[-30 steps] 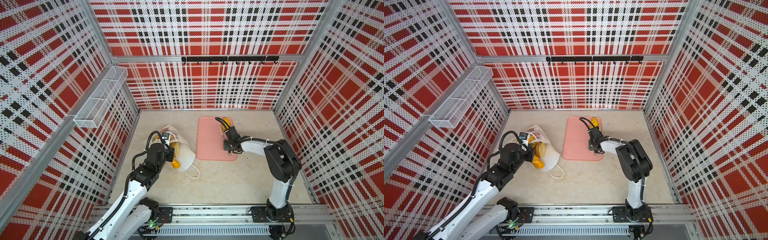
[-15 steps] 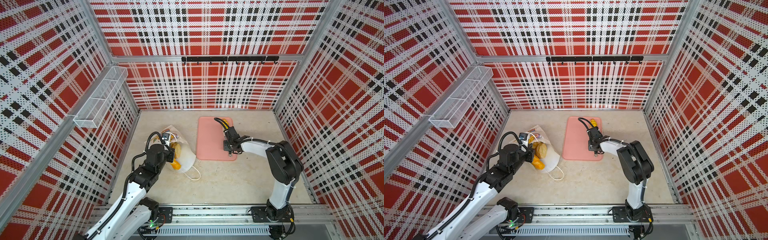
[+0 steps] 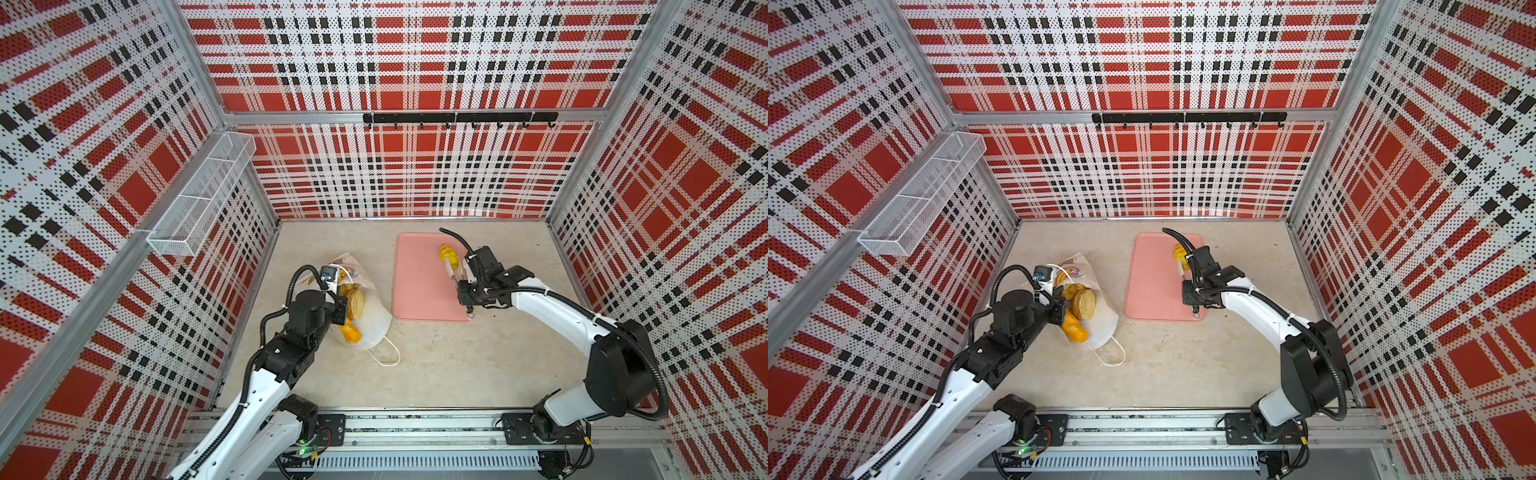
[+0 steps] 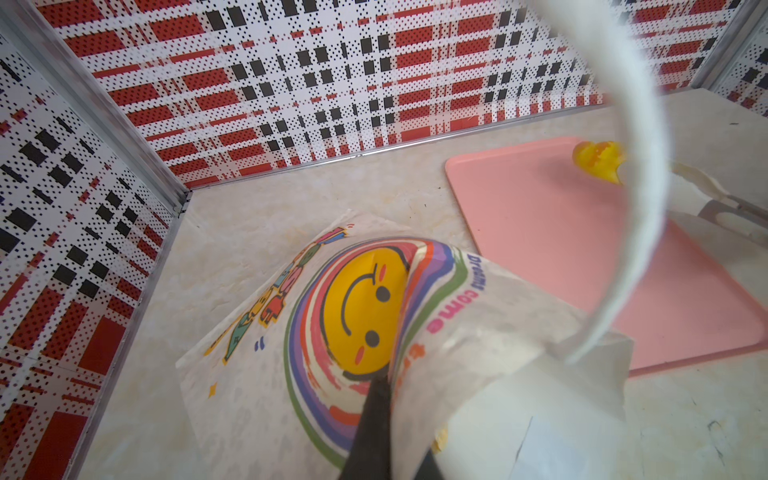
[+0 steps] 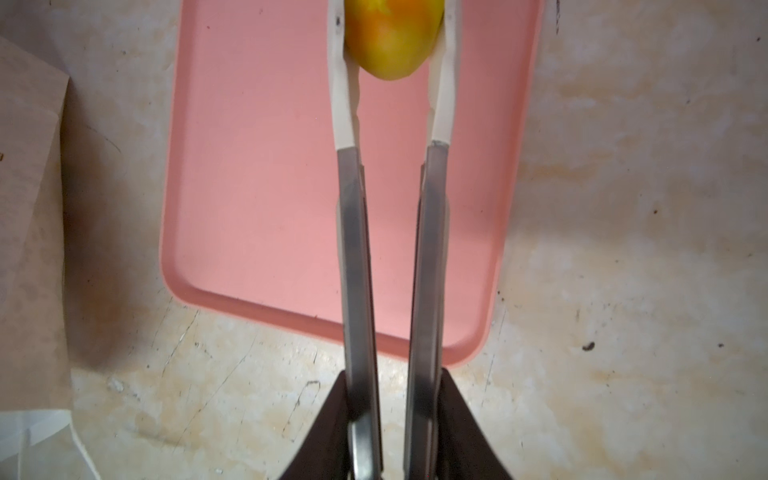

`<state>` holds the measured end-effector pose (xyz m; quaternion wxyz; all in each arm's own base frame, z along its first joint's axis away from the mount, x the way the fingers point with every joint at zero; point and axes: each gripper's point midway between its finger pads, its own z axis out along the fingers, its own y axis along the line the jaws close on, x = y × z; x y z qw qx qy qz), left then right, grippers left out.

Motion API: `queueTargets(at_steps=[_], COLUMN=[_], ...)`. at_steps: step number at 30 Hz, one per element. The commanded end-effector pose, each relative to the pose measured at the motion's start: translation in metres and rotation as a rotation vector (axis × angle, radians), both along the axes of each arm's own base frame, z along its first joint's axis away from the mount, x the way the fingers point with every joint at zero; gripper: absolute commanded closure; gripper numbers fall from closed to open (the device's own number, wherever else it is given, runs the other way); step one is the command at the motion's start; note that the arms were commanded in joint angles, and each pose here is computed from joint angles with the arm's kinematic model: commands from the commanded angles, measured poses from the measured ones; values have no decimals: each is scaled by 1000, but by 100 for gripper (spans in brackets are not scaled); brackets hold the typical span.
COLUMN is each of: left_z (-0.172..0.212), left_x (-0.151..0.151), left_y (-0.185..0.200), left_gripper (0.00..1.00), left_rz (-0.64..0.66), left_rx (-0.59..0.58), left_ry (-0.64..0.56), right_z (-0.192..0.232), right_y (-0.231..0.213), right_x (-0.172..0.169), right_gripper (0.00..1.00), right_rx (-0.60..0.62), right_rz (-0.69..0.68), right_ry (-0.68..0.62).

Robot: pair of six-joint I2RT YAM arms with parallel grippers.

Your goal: Take the fake bread out of the paper bag

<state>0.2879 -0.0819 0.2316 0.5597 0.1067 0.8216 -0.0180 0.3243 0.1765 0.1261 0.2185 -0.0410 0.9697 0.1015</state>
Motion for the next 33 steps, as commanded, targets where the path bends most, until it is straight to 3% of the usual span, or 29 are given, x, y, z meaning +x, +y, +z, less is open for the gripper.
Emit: queueTargets(at_steps=[1,10,20,25,33], left_z=[13,14,11,10,8], left_x=[-1,-1,-1,0,0], left_y=[-5,-6,-7,-8,-8], left_gripper=[100,100,100,100,100], left_rz=[-18,-19,-24,-25,-25], left_rx=[-42,-45,-41,-37,-32], left_ry=[-46,-46,-39,-35,-27], right_z=[29,24,-18,-31,-43], right_y=[8,-5,3,-2,-9], right_x=[-10,-20,22,26,22], right_gripper=[69,67,70,59,53], right_rx=[84,121,62,11,-28], right_rz=[18,-17,1,-15,-28], right_ry=[-16,41,45,71,94])
